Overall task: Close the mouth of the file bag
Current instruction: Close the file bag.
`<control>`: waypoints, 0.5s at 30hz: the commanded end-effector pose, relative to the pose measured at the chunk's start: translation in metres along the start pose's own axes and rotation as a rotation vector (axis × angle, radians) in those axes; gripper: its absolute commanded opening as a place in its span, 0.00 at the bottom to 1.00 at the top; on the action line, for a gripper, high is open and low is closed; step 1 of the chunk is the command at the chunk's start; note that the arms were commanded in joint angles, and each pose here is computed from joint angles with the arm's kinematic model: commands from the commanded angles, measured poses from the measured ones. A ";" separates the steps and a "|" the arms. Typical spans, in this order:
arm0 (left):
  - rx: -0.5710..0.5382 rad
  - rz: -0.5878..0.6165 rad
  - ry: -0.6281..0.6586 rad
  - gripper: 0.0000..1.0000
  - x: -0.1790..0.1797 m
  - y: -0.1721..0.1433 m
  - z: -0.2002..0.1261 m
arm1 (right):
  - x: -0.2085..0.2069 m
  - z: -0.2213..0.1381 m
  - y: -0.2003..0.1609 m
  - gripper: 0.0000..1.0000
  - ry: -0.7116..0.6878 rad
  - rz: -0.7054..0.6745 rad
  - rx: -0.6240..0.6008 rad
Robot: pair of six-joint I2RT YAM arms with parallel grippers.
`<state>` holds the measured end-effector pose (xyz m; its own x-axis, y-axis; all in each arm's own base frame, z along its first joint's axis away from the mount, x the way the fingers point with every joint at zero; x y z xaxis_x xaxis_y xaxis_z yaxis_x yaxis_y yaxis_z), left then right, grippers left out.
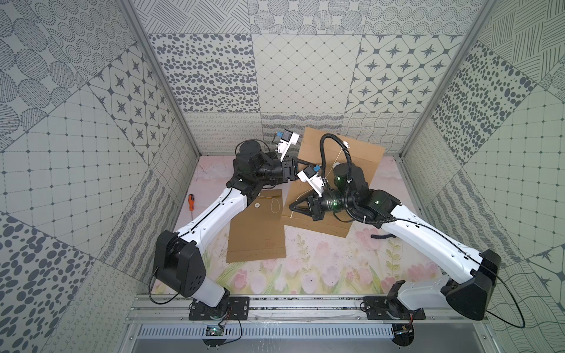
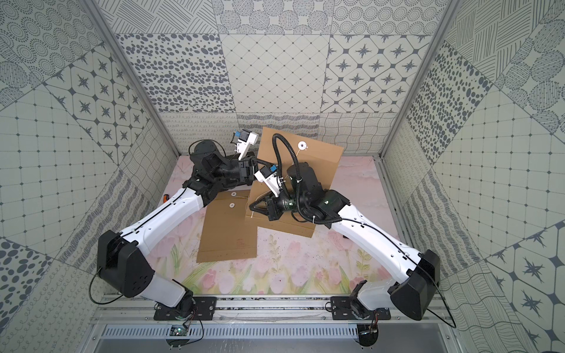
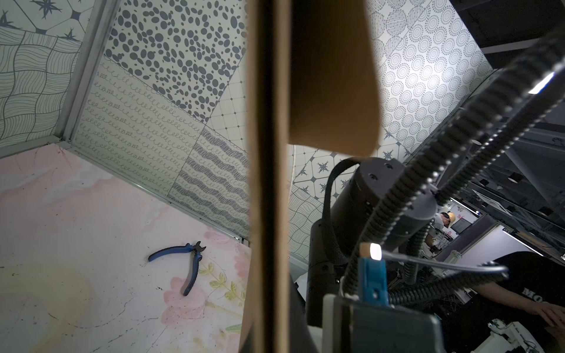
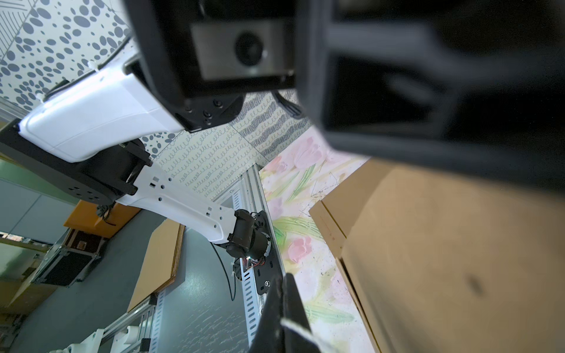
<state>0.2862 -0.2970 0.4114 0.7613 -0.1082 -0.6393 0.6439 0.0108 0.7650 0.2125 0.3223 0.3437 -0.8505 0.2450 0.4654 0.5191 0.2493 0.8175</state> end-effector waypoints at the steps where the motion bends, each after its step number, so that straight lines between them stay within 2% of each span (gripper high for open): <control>1: -0.040 0.073 -0.129 0.00 -0.031 0.017 -0.008 | -0.017 -0.013 -0.007 0.00 -0.057 0.066 -0.021; 5: -0.045 0.051 -0.174 0.00 -0.033 0.022 -0.011 | -0.027 -0.024 -0.011 0.00 -0.105 0.086 -0.037; 15: -0.022 0.060 -0.144 0.00 -0.036 0.019 -0.017 | -0.047 -0.054 -0.004 0.00 -0.200 0.079 -0.077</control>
<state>0.2965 -0.2859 0.4283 0.7195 -0.1774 -0.6715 0.6895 0.0671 0.7211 0.2393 0.2719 0.3330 -0.7813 0.3977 0.4810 0.5795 0.1759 0.7958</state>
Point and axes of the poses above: each gripper's point midway between its finger pads, its own z axis out along the fingers, its own x axis along the line the jaws close on, y = z × x, the point moved 3 cm from there along -z, back along the fingers, and after that the axes turned 6 degrees about -z, right-handed, at the moved point
